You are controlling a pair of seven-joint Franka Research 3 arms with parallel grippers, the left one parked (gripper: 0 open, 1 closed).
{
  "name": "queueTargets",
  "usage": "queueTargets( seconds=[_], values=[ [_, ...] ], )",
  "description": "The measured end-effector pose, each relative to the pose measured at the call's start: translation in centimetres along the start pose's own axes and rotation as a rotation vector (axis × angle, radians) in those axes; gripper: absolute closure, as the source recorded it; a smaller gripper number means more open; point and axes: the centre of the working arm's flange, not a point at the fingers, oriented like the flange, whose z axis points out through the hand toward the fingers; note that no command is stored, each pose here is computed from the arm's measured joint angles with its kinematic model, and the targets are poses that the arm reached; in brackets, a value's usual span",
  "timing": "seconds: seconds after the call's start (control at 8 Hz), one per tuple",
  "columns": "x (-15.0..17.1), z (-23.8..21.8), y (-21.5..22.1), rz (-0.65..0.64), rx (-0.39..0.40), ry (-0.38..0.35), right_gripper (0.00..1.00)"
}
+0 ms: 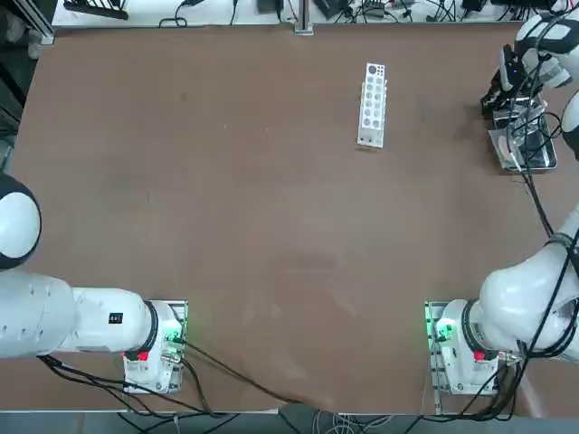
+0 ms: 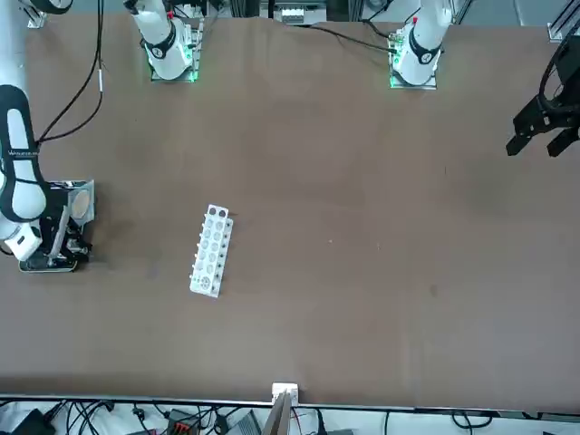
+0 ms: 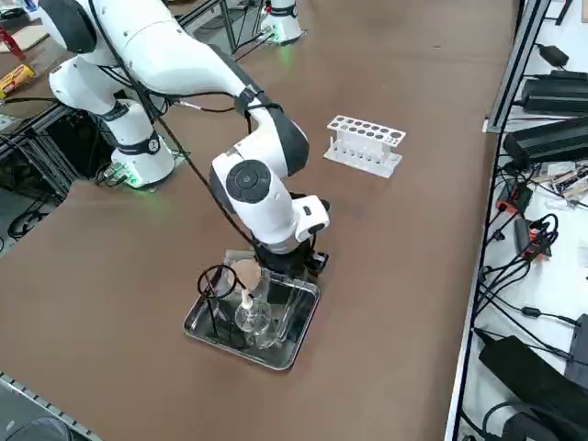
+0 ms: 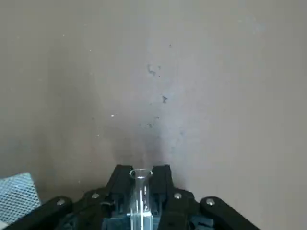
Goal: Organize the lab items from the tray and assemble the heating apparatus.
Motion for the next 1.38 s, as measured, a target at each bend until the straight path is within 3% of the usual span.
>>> queueTargets(
  seconds=[0.62,1.0,1.38],
  values=[
    [1.9,-3.3,2.9,-0.036,-0.024,0.02,0.77],
    [6.8,-10.6,5.9,0.021,0.007,0.091,0.77],
    [12.2,-14.9,7.4,0.096,0.023,0.237,0.77]
  ],
)
